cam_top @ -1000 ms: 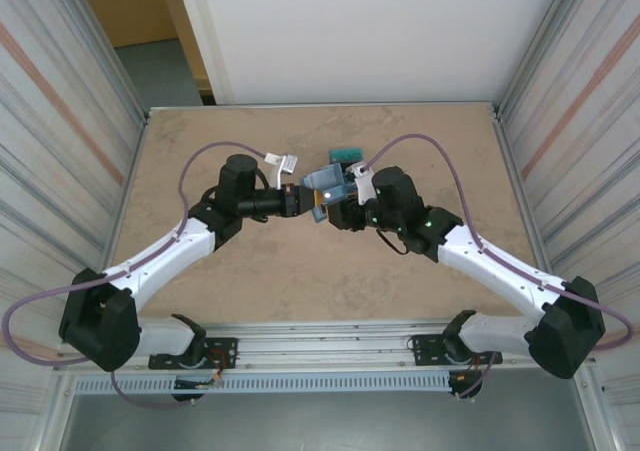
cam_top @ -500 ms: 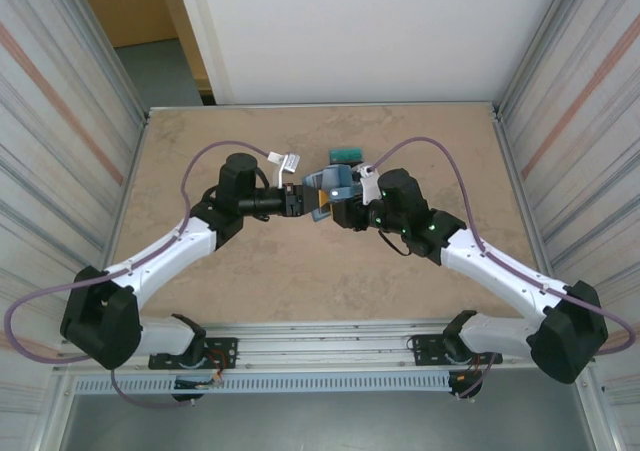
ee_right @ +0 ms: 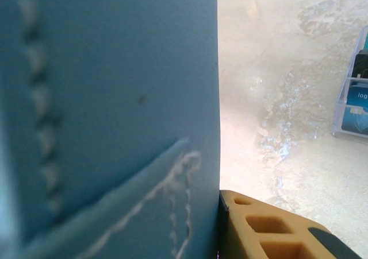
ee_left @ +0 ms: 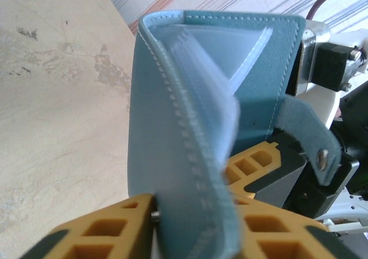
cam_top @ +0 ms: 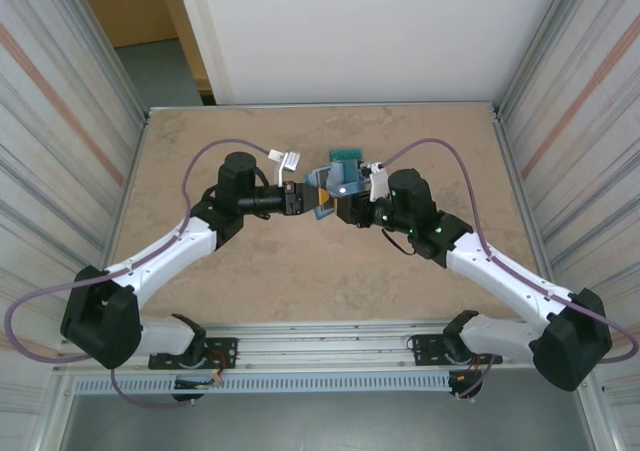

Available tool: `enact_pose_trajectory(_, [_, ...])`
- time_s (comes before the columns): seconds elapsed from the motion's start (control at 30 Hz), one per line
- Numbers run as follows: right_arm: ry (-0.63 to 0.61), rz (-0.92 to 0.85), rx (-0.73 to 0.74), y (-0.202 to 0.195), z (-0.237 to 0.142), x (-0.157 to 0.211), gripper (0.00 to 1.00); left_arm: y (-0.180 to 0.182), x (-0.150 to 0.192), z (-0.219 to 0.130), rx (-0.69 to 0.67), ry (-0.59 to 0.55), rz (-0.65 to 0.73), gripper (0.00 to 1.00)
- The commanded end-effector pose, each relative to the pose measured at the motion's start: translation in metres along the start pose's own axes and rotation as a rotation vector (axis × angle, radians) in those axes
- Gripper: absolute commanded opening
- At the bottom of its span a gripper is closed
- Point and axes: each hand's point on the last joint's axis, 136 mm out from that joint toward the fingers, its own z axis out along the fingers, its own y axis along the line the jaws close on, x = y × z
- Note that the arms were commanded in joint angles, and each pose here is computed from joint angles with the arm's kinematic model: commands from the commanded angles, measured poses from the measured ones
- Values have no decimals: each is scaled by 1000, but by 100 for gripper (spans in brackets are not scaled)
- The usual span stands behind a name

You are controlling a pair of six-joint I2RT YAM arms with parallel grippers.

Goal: Take the credit cards out of the card holder

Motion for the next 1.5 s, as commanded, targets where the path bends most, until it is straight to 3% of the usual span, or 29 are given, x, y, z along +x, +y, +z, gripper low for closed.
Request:
enact_pose_trajectory(0.0, [-65, 31, -22, 2, -6, -14, 36, -24, 0, 2, 91, 30, 42, 25])
enact_pose_trajectory(0.2, [-75, 49, -16, -2, -10, -15, 39, -25, -2, 1, 86, 26, 52, 11])
enact_pose_trajectory(0.37, [-85, 49, 34, -10, -17, -15, 57, -22, -5, -2, 44, 8, 72, 1])
enact_pose_trajectory(0.7, [-169, 72, 99, -24, -45, -30, 91, -16, -5, -12, -52, 2, 123, 0])
enact_pose_trajectory(0.83, [-187, 75, 90, -22, -56, -36, 100, -13, -3, -16, -112, 29, 158, 0])
enact_pose_trajectory(1.0, [-192, 58, 187, -30, -73, -42, 99, -11, -1, -23, -192, 57, 209, 0])
enact_pose_trajectory(1.13, [-168, 39, 177, -21, -79, -47, 99, -15, 1, -22, -169, 59, 221, 0])
enact_pose_trajectory(1.47, [-39, 20, 148, -14, -48, -35, 99, -21, 2, -17, -118, 66, 213, 0])
